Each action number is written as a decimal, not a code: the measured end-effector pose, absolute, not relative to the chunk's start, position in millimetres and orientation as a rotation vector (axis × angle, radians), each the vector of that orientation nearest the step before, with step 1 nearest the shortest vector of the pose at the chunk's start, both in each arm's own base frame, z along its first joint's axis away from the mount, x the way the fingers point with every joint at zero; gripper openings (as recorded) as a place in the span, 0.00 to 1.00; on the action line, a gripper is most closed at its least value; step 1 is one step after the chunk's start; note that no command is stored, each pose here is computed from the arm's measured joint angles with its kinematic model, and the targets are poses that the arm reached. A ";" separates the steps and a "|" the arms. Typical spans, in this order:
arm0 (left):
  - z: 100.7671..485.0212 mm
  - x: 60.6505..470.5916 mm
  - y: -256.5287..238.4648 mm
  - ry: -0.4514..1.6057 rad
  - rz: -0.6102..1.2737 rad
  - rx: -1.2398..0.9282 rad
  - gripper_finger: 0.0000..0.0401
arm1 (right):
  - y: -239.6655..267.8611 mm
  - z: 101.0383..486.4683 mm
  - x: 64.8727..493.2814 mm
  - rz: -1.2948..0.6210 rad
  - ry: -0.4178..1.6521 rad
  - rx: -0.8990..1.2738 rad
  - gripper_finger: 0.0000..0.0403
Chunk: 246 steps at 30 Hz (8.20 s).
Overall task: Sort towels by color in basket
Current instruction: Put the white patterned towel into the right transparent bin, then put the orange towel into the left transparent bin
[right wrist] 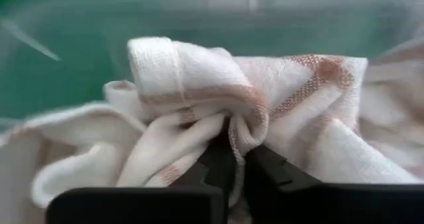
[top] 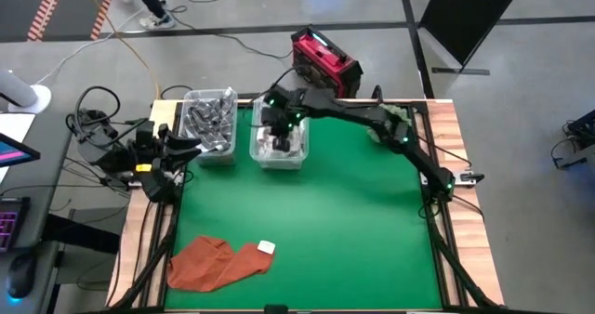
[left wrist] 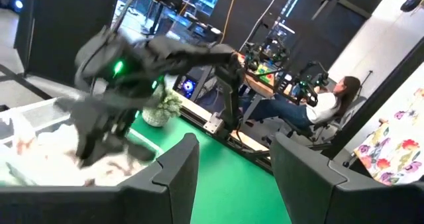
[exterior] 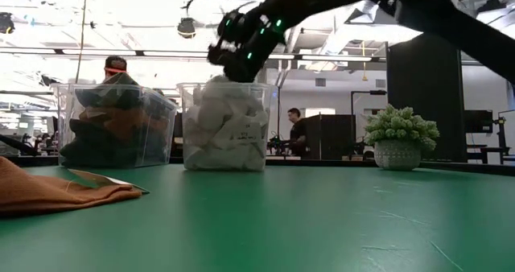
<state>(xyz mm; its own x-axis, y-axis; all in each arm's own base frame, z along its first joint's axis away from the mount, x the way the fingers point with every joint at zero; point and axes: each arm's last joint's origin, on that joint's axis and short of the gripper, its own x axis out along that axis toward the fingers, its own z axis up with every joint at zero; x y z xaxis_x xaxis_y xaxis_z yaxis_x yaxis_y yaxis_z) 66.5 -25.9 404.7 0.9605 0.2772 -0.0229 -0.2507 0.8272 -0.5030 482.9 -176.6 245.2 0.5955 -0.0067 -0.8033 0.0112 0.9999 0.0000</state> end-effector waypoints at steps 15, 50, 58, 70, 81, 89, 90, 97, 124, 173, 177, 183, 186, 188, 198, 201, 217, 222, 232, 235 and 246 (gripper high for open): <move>404.3 66.7 -26.7 -0.039 0.253 -0.519 0.44 | -167.7 337.5 452.2 -0.152 0.745 -0.100 0.68; 400.4 66.5 -26.6 -0.012 0.258 -0.513 0.44 | -189.7 317.8 458.8 -0.192 0.818 -0.151 0.54; 400.3 66.7 -26.8 -0.016 0.257 -0.550 0.44 | -217.4 292.5 467.6 -0.217 0.799 -0.172 0.54; 397.2 67.7 -26.4 -0.019 0.322 -0.574 0.44 | -236.6 234.8 474.8 -0.109 0.909 -0.098 0.54; 387.2 78.2 -37.5 0.099 0.268 -0.505 0.44 | -204.5 331.2 444.8 -0.162 0.766 -0.048 0.54; 328.9 117.5 -82.2 0.680 0.193 -0.377 0.44 | -135.6 409.4 407.4 -0.201 0.698 -0.035 0.54; 320.0 123.4 -88.8 0.752 0.187 -0.358 0.44 | -126.3 415.8 402.9 -0.209 0.698 -0.029 0.54; 264.8 144.9 -132.3 1.245 -0.016 -0.232 0.44 | -62.4 441.3 381.2 -0.252 0.713 0.051 0.54; 144.9 147.6 -206.0 1.601 -0.252 0.303 0.21 | 40.6 444.5 382.8 -0.353 0.627 0.109 0.54; 382.1 23.8 18.3 -0.127 0.884 -0.289 0.00 | 28.4 402.2 436.9 -0.330 0.617 0.083 0.54; 391.8 21.9 21.0 -0.073 1.041 -0.138 0.00 | 23.4 396.8 441.1 -0.307 0.635 0.086 0.54; 392.1 31.5 19.2 0.020 1.203 0.022 0.00 | 0.9 398.0 443.3 -0.258 0.635 0.080 0.54; 393.9 38.2 18.9 0.037 1.274 0.045 0.00 | -12.6 398.8 444.2 -0.252 0.626 0.087 0.54; 400.2 38.8 20.0 0.019 1.312 0.020 0.00 | -20.5 399.5 444.2 -0.250 0.620 0.099 0.54; 403.1 49.4 20.0 0.130 1.341 0.149 0.00 | -36.3 400.2 443.8 -0.250 0.617 0.069 0.54; 389.5 61.6 18.8 0.150 1.285 0.135 0.00 | -39.2 401.2 444.3 -0.252 0.604 0.070 0.54; 281.8 91.0 42.9 0.508 1.162 -0.218 0.00 | -35.3 401.2 444.6 -0.198 0.607 0.084 0.54; 271.4 89.5 56.7 0.572 1.169 -0.377 0.00 | -34.9 401.3 444.8 -0.183 0.606 0.076 0.54; 257.4 92.0 87.2 0.720 1.257 -0.456 0.20 | -33.7 402.2 445.4 -0.126 0.600 0.053 0.54; 256.4 93.8 94.2 0.763 1.232 -0.485 0.30 | -33.8 402.2 445.3 -0.126 0.601 0.052 0.54; 325.1 87.1 89.6 0.668 1.180 -0.408 0.51 | -35.0 402.1 445.2 -0.129 0.601 0.053 0.54</move>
